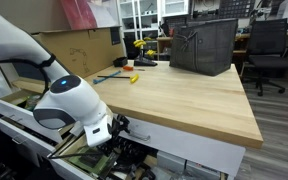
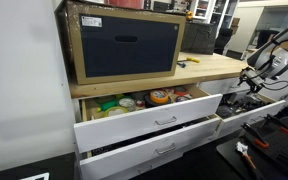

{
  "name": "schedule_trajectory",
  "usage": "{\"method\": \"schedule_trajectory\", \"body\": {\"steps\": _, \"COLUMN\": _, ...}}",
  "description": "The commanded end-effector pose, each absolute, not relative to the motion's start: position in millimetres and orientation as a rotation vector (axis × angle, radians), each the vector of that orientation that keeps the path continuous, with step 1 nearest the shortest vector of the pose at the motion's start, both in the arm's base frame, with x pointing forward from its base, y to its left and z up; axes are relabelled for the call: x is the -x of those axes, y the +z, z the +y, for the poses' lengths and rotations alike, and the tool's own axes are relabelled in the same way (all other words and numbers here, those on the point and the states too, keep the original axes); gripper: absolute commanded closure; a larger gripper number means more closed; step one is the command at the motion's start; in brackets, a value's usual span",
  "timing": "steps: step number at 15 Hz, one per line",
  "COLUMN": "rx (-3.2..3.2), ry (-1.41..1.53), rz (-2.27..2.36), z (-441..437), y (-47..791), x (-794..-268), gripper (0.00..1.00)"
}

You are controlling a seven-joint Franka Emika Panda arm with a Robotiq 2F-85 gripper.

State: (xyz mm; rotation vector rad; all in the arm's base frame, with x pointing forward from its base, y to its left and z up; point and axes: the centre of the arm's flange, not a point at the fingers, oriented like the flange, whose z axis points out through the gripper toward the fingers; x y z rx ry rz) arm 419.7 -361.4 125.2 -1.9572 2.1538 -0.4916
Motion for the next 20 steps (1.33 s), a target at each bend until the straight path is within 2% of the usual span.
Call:
{"method": "schedule_trajectory", "body": {"steps": 1, "rx": 1.956, "ry": -0.497, "rz": 2.183, "z": -371, "y": 130, "x": -438, "gripper": 0.00}}
{"method": "schedule_trajectory", "body": {"steps": 10, "rx": 2.047, "ry": -0.460, "rz": 2.105, "z": -371, "y": 111, "x": -480, "gripper": 0.00}}
{"method": "schedule_trajectory", "body": {"steps": 20, "rx": 2.174, "ry": -0.505, "rz": 2.022, "z": -367, "y": 110, "x": -462, "gripper": 0.00}}
